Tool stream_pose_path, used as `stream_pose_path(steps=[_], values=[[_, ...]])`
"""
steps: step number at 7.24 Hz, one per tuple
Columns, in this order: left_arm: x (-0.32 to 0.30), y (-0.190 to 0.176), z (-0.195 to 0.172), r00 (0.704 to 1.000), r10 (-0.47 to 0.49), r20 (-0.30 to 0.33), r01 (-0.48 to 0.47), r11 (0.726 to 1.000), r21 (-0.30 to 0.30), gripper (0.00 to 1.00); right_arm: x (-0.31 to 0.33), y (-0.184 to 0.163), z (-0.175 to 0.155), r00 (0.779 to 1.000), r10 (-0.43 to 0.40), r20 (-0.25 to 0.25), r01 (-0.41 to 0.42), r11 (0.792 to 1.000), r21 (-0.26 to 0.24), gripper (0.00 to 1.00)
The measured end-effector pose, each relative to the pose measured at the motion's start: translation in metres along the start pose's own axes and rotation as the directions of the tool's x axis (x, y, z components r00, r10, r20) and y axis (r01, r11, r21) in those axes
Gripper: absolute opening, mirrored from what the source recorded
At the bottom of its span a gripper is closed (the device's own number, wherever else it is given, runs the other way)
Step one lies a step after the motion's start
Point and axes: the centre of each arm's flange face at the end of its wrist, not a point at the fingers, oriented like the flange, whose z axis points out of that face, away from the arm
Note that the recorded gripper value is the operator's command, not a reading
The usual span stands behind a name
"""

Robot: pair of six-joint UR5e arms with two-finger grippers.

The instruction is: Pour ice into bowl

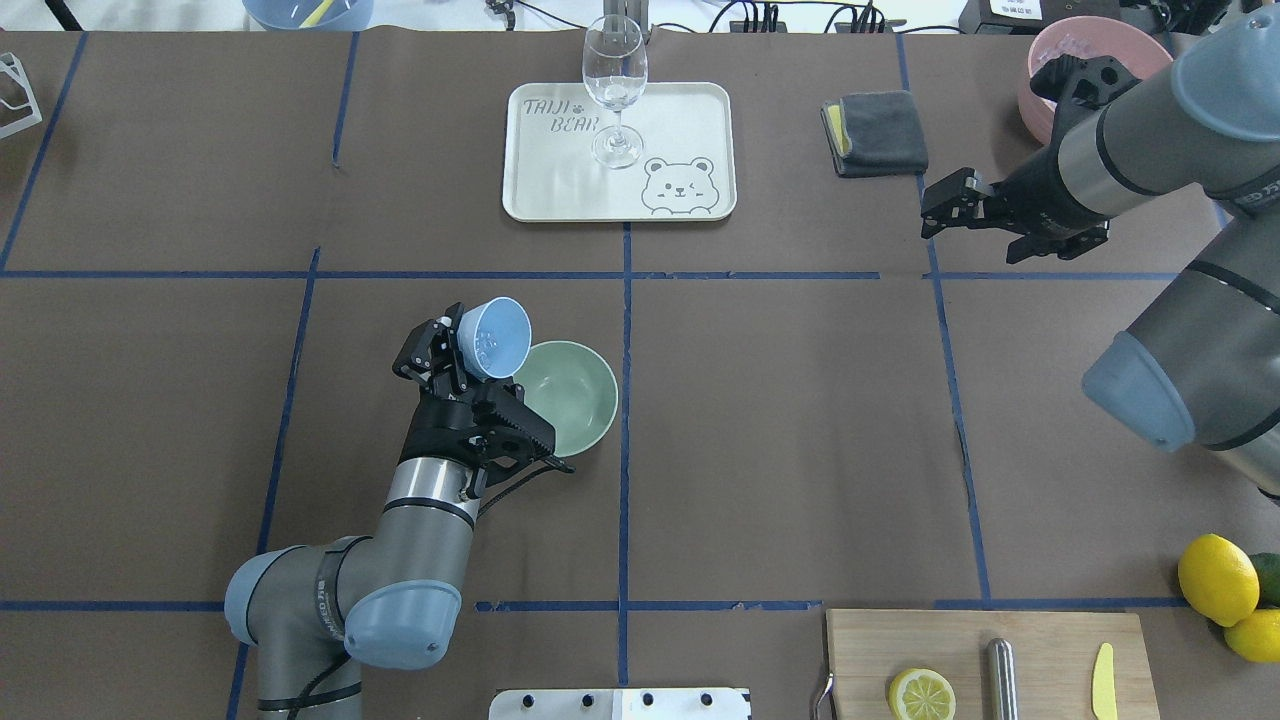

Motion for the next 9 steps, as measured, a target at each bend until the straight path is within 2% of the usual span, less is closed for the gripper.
stream_pose_path(steps=[1, 2, 3, 6, 7, 9], values=[[-0.001, -0.008, -0.001, 0.993, 0.12, 0.017, -0.12, 0.993, 0.003, 0.0, 0.0, 0.0, 0.0, 1.0, 0.0, 0.0, 0.0, 1.0, 0.001, 1.0], [-0.001, -0.011, 0.0, 0.973, 0.23, 0.028, -0.23, 0.973, -0.001, 0.0, 0.0, 0.0, -0.001, 1.0, 0.0, 0.001, 0.0, 1.0, 0.002, 1.0], [0.0, -0.011, 0.001, 0.938, 0.344, 0.036, -0.343, 0.939, -0.014, 0.0, -0.001, -0.001, -0.002, 1.0, -0.001, 0.003, 0.001, 1.0, 0.004, 1.0], [0.005, -0.008, 0.003, 0.778, 0.628, 0.033, -0.626, 0.778, -0.055, 0.0, -0.002, -0.002, -0.004, 1.0, -0.001, 0.006, 0.001, 1.0, 0.008, 1.0], [0.005, -0.008, 0.003, 0.718, 0.695, 0.027, -0.693, 0.718, -0.061, 0.0, -0.002, -0.002, -0.005, 1.0, -0.001, 0.007, 0.001, 1.0, 0.009, 1.0], [0.01, -0.004, 0.004, 0.633, 0.774, 0.015, -0.771, 0.633, -0.075, 0.0, -0.001, -0.003, -0.006, 1.0, 0.0, 0.007, 0.0, 1.0, 0.011, 1.0]])
